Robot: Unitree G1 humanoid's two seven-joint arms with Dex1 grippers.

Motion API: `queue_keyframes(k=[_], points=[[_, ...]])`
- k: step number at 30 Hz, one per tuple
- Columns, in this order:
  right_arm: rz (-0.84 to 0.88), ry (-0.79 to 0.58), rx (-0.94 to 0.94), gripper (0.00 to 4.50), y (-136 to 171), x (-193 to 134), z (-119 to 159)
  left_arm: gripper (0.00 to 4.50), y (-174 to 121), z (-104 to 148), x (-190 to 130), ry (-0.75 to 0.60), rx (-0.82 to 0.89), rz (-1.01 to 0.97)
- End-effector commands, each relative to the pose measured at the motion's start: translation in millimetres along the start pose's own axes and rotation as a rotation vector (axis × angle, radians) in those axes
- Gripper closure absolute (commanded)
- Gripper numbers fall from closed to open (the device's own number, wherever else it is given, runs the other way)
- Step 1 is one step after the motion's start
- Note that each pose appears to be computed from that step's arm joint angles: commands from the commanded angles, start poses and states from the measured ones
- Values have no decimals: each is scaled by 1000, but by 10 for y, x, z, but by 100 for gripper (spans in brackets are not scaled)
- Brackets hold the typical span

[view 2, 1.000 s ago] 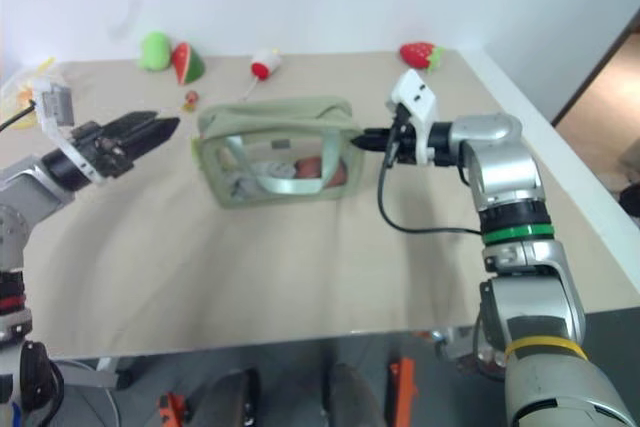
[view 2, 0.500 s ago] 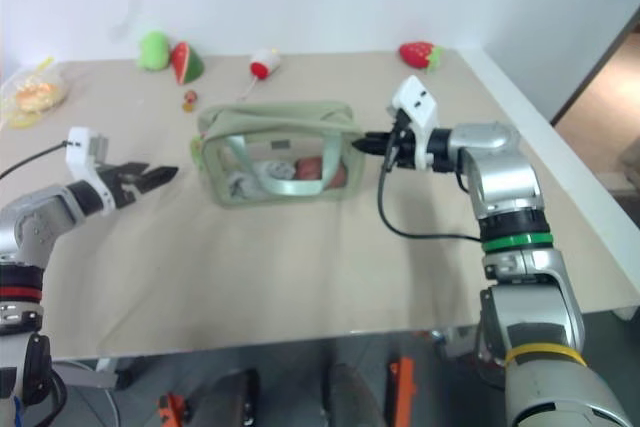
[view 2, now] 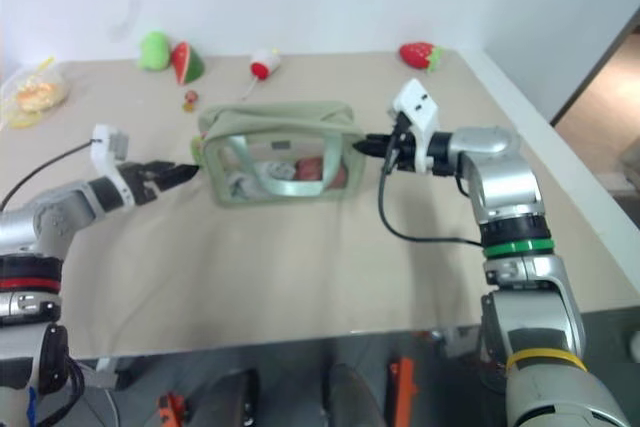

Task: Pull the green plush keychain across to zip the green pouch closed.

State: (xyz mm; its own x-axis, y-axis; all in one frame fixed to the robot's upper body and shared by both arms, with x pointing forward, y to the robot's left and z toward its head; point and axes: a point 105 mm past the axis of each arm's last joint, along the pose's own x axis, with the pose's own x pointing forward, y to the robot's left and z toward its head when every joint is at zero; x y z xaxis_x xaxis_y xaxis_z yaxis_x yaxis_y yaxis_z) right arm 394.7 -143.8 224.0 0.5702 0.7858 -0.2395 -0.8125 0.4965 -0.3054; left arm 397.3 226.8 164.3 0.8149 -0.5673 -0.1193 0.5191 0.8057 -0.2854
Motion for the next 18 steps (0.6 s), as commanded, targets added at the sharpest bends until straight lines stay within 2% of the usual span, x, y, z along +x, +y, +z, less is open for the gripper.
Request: queue_keyframes(k=[1,6,7,8,18], points=[[-6,-30,-29,448,10,-34,105,0,-32,134,65,-34,28,-6],[-13,-28,-27,448,6,-54,95,0,-42,103,163,-31,12,-6],[-14,-27,-27,450,5,-58,91,51,-39,99,176,-32,10,-3],[-15,-26,-26,450,7,-60,89,76,-35,96,185,-37,3,-1],[-13,-23,-19,450,35,-53,64,425,-43,162,231,-87,-11,10]])
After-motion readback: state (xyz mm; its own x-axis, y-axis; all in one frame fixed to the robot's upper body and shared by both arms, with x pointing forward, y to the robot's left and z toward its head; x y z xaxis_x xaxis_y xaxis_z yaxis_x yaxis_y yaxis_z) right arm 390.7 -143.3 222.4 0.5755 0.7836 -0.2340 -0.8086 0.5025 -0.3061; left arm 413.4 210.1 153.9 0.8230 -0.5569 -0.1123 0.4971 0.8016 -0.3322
